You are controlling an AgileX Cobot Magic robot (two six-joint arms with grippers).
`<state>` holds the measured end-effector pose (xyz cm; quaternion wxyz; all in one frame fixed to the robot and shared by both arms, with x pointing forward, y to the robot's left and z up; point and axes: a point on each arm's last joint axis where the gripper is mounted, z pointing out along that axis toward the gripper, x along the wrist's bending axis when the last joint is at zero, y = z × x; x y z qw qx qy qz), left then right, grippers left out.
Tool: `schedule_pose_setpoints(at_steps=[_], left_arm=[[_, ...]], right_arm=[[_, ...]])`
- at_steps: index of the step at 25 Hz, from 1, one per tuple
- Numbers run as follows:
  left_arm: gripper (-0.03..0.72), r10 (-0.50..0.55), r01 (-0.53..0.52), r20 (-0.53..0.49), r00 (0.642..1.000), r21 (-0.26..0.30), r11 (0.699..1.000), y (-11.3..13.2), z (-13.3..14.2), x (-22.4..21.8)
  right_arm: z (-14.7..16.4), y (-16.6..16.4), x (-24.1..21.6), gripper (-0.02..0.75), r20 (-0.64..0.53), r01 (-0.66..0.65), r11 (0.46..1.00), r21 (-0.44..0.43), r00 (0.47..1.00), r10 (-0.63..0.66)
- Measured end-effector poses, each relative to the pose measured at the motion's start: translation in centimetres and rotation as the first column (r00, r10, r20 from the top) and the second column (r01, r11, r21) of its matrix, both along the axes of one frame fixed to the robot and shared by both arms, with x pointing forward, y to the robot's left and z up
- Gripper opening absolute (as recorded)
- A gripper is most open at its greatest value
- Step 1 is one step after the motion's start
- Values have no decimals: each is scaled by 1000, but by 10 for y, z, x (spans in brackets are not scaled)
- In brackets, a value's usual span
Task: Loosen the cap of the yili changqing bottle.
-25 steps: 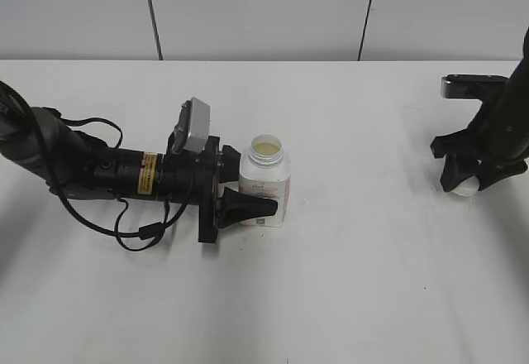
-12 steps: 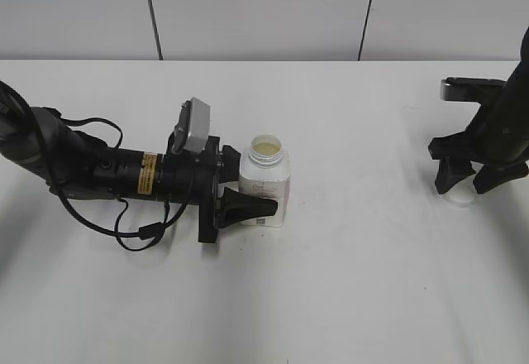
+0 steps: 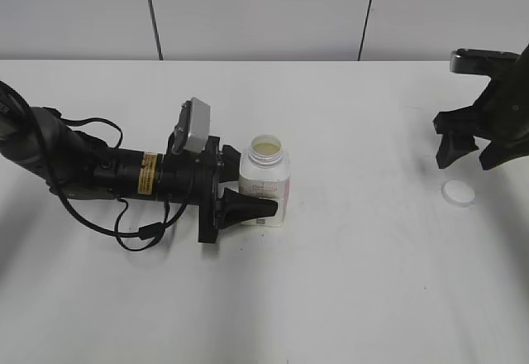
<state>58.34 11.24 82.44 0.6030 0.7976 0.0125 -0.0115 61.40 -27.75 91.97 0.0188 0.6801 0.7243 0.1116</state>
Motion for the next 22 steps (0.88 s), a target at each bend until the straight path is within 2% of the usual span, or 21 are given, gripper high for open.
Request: schedule_pose_setpoints(at_steps=[3,7,9,14,22], left_arm=[[443,-2,2,0,1000,0,1000,0,0,0],[562,-6,6,0,1000,1,1000,0,0,-1],[587,-8,8,1,1000,2,1000,0,0,-1],[591,-28,28,10,1000,10,1000,0,3,-2],[591,-70,69,60,996,15,998,-1,35,-2]], right_arm=[[11,0,1,545,32,4,1000,6,999,-5],[14,1,1,545,39,11,1000,16,999,-12],[14,1,1,545,38,14,1000,21,999,-15],[20,3,1,545,-1,4,1000,30,1000,-4],[48,5,9,545,-42,-23,998,51,999,25]])
